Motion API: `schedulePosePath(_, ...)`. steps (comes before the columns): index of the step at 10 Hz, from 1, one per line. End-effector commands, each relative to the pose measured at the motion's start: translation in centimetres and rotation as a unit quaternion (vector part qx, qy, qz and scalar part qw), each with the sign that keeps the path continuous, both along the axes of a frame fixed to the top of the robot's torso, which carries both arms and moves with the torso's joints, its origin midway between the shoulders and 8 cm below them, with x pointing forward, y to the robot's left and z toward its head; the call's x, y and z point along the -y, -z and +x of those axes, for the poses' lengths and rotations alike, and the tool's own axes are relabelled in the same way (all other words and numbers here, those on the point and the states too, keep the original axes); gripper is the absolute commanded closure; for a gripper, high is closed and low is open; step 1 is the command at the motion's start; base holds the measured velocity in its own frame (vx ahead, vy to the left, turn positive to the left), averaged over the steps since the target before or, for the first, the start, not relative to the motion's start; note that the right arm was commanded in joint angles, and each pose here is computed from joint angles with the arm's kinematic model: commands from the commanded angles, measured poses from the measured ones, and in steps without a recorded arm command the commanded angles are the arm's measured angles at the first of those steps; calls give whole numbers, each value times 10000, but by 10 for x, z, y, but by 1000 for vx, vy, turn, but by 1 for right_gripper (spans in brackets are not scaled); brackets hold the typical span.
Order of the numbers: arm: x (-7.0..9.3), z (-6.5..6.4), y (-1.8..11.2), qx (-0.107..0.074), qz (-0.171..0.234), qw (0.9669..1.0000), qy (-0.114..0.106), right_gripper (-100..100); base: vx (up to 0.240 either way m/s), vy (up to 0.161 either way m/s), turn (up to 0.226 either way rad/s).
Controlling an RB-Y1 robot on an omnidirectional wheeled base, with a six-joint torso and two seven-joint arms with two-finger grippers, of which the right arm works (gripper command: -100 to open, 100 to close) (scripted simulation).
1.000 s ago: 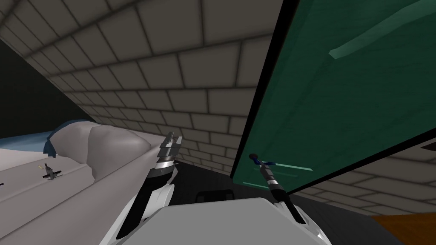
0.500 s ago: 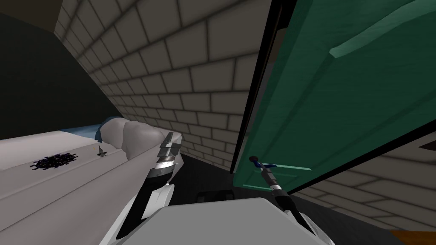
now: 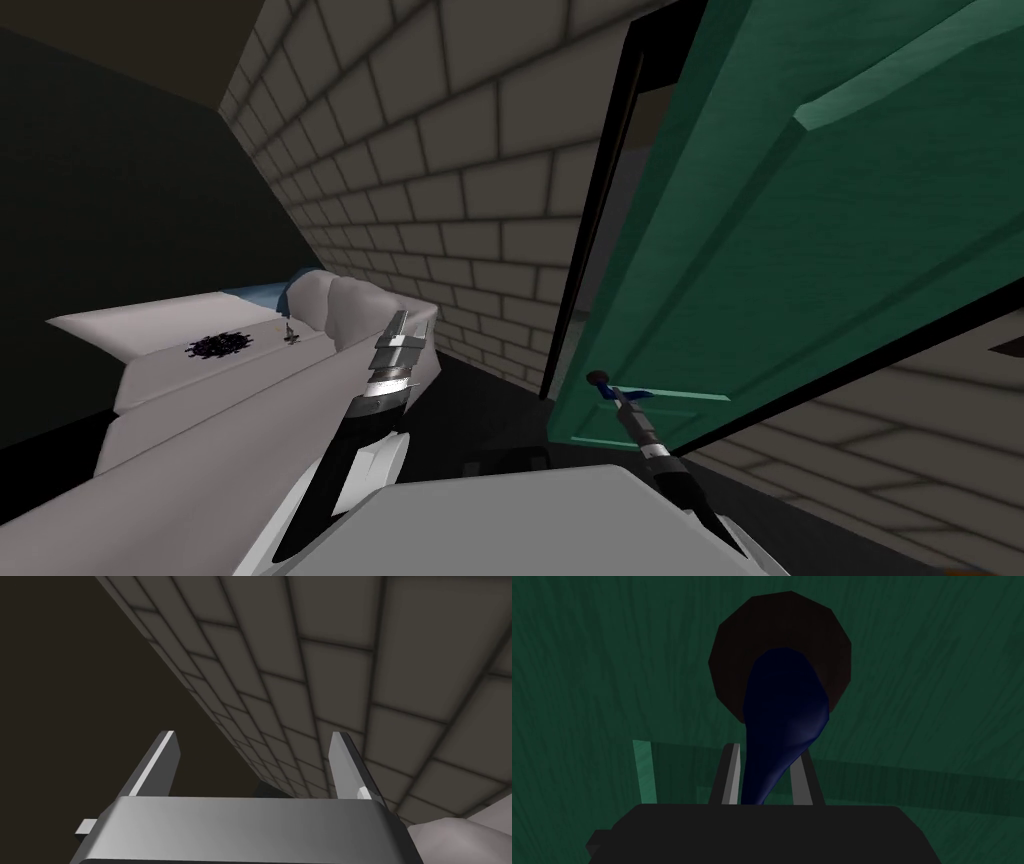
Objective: Pull the door open
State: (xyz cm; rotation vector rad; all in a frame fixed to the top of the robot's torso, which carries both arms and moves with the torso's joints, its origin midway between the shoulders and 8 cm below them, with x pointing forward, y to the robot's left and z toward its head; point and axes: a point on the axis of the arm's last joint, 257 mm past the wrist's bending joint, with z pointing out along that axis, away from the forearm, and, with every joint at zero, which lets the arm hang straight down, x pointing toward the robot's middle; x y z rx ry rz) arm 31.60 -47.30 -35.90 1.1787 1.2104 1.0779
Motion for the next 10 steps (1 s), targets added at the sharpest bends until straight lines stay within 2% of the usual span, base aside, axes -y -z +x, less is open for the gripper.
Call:
schedulePosePath(1, 1, -9, -1, 19, -15, 10000, -65, 100, -205, -47, 153)
schedulePosePath(6, 3, -31, -4, 44, -17, 9997, -255, 100, -185, -44, 141)
schedulePosePath(7, 3, -29, -1, 5, -6, 9998, -218, 100, -85, -32, 35)
schedulePosePath(10, 2, -38, -1, 12, 0, 9995, -322, 100, -207, -58, 187)
